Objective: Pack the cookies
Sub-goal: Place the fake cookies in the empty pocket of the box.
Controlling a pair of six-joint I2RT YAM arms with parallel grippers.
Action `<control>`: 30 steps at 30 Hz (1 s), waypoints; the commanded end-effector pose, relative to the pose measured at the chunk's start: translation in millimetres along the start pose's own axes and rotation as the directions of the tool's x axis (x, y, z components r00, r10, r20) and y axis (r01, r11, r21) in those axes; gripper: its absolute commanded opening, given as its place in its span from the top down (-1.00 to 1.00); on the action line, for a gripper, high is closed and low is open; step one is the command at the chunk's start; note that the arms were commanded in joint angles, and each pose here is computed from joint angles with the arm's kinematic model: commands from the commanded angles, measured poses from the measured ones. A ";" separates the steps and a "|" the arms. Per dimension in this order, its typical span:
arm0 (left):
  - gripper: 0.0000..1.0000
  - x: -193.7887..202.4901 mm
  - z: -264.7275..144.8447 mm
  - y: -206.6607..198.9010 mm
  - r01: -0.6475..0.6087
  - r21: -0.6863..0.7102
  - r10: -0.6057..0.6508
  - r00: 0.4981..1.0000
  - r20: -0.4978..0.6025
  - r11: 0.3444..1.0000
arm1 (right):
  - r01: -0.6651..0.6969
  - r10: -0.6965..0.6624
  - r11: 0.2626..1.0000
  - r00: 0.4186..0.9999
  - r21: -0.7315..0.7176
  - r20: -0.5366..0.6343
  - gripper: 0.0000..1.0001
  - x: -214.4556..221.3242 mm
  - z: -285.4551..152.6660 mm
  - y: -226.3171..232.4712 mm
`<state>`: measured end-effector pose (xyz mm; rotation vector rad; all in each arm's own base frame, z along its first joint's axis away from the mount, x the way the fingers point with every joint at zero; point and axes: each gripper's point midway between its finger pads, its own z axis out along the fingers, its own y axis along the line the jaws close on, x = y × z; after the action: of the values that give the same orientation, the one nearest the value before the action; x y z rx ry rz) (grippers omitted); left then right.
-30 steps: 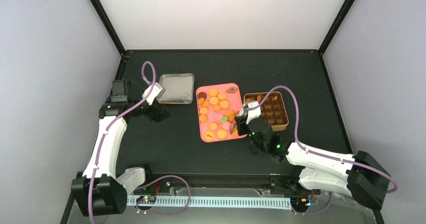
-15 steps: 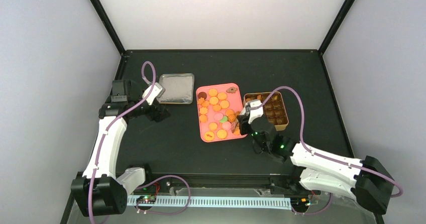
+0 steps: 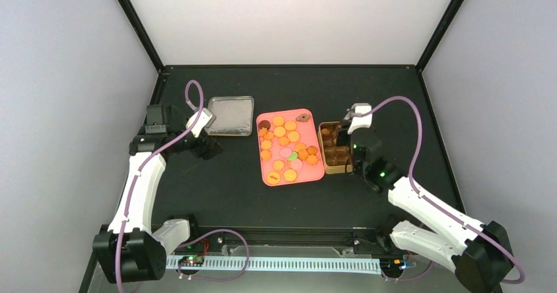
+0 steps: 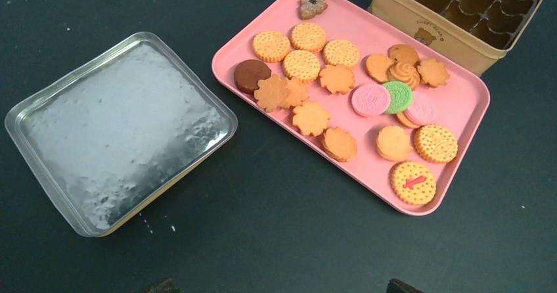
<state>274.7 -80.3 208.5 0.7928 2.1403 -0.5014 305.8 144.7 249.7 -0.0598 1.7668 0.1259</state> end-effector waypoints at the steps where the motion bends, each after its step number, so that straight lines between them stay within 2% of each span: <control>1: -0.69 -11.9 -8.0 -4.4 -0.019 0.012 0.019 0.999 0.039 1.000 | -0.025 0.018 0.991 0.999 0.132 0.051 0.73 -28.7 17.9 -37.2; 9: -0.69 -8.8 -5.8 -5.9 -0.019 0.024 0.018 0.999 0.037 1.000 | 0.019 -0.030 0.971 0.999 0.237 0.039 0.68 -42.7 58.1 -57.8; 14: -0.69 -7.1 -5.0 -6.4 -0.018 0.027 0.017 0.999 0.033 0.999 | 0.034 -0.041 0.967 0.999 0.253 0.020 0.60 -40.3 79.5 -66.0; 20: -0.69 -8.2 -3.4 -5.3 -0.015 0.031 0.014 0.999 0.036 0.999 | 0.034 -0.035 0.970 0.999 0.239 -0.001 0.39 -36.0 96.4 -68.9; 30: -0.69 -11.9 1.6 -4.6 0.014 0.064 -0.017 0.999 0.051 0.998 | 0.042 -0.039 0.979 0.999 0.202 -0.018 0.22 -33.5 101.7 -62.8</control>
<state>275.0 -85.7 207.6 0.7920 2.1342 -0.5602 412.3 91.5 234.2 0.0378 1.8481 -0.1181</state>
